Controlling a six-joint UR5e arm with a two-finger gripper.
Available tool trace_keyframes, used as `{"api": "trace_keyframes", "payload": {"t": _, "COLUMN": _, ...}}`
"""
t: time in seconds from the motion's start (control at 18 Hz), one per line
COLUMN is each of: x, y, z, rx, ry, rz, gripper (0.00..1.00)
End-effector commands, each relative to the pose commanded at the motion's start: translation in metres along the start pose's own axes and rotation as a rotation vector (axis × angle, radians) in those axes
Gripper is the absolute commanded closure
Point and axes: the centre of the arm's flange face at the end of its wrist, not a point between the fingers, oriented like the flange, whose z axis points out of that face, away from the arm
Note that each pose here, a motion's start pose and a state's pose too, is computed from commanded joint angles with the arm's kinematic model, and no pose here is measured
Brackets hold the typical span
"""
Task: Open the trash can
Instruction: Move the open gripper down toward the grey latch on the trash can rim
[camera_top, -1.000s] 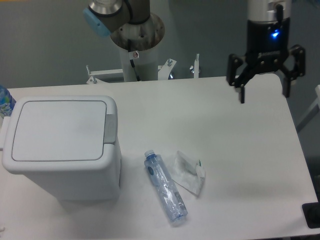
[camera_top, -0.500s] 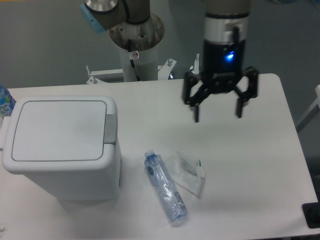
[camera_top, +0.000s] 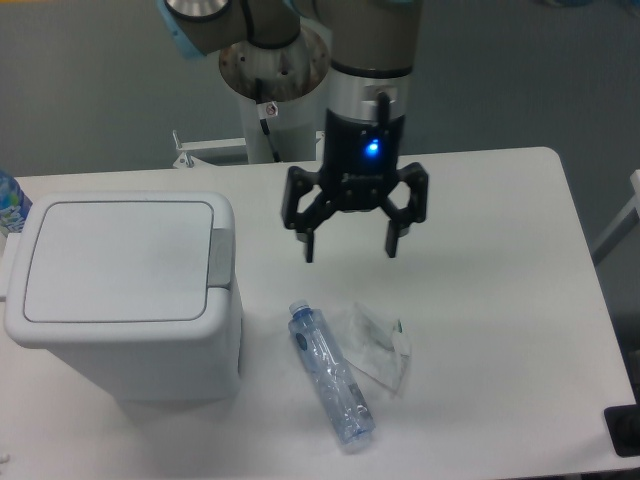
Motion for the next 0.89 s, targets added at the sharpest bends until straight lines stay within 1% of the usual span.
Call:
{"api": "trace_keyframes", "payload": {"t": 0.5, "x": 0.028, "y": 0.008, "z": 0.012, "rx": -0.027, "ry": 0.024, "rz": 0.001, "gripper": 0.00}}
{"api": "trace_keyframes", "payload": {"t": 0.61, "x": 0.039, "y": 0.011, "z": 0.014, "rx": -0.034, "ry": 0.027, "rz": 0.017, "gripper": 0.00}}
{"api": "trace_keyframes", "payload": {"t": 0.89, "x": 0.043, "y": 0.017, "z": 0.022, "rx": -0.050, "ry": 0.035, "rz": 0.021, "gripper": 0.00}}
